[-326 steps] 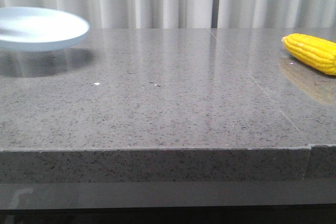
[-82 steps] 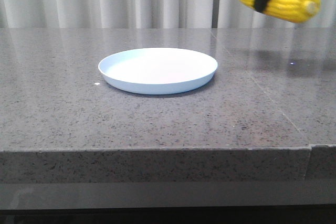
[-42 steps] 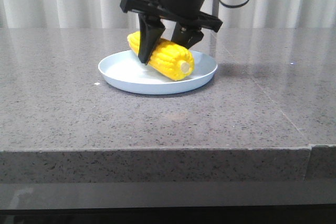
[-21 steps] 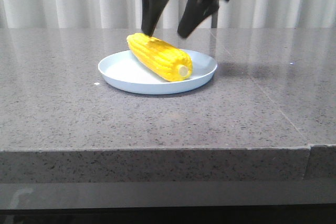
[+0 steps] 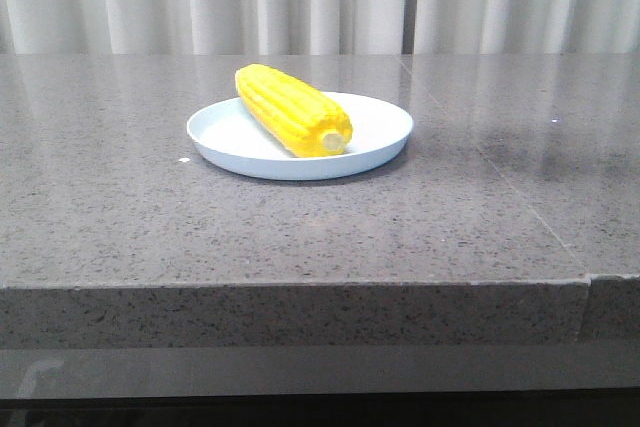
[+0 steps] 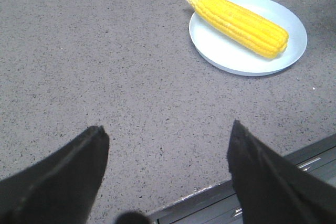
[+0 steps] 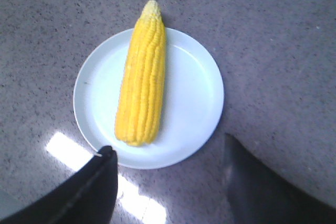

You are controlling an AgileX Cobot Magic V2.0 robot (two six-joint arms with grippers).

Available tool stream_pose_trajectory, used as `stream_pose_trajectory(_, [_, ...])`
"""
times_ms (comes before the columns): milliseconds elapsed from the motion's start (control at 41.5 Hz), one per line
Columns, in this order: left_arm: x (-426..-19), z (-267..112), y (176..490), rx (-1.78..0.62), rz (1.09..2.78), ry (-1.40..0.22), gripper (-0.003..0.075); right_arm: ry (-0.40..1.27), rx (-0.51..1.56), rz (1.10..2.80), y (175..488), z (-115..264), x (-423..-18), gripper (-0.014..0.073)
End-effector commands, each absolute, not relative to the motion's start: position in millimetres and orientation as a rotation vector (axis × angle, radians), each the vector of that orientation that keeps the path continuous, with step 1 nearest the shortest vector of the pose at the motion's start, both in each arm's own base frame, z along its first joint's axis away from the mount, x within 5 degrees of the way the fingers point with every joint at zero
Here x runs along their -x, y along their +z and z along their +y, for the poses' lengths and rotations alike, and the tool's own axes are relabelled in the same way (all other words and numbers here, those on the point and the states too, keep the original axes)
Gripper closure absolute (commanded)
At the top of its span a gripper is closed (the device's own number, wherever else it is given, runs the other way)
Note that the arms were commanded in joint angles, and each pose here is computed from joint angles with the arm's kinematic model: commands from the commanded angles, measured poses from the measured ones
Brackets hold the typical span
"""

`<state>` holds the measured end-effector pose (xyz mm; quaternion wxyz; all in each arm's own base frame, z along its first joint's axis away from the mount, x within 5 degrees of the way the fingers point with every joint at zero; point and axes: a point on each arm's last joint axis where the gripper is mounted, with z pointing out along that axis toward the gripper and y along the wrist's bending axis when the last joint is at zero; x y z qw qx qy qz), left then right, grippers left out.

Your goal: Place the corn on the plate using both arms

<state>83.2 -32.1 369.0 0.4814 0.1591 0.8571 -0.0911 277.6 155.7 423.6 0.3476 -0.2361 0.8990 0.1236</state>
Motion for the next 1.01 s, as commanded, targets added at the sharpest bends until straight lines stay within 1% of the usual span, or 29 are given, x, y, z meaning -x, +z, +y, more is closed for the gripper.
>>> stream_pose_trajectory(0, [-85, -34, 382, -0.367, 2.000, -0.254, 0.0247, 0.283, 0.604, 2.211, 448, 135, -245, 0.0141])
stream_pose_trajectory(289, [-85, -34, 382, -0.367, 2.000, -0.254, 0.0247, 0.278, 0.589, 2.154, 435, 96, -176, 0.0141])
stream_pose_trajectory(578, [-85, -34, 382, -0.367, 2.000, -0.254, 0.0247, 0.306, 0.544, 2.088, 410, 62, -112, 0.0141])
stream_pose_trajectory(771, [-85, -34, 382, -0.367, 2.000, -0.254, 0.0247, 0.328, 0.511, 2.017, 394, 46, -82, 0.0141])
stream_pose_trajectory(987, [-85, -34, 382, -0.367, 2.000, -0.254, 0.0248, 0.337, 0.498, 1.962, 387, 36, -64, 0.0143])
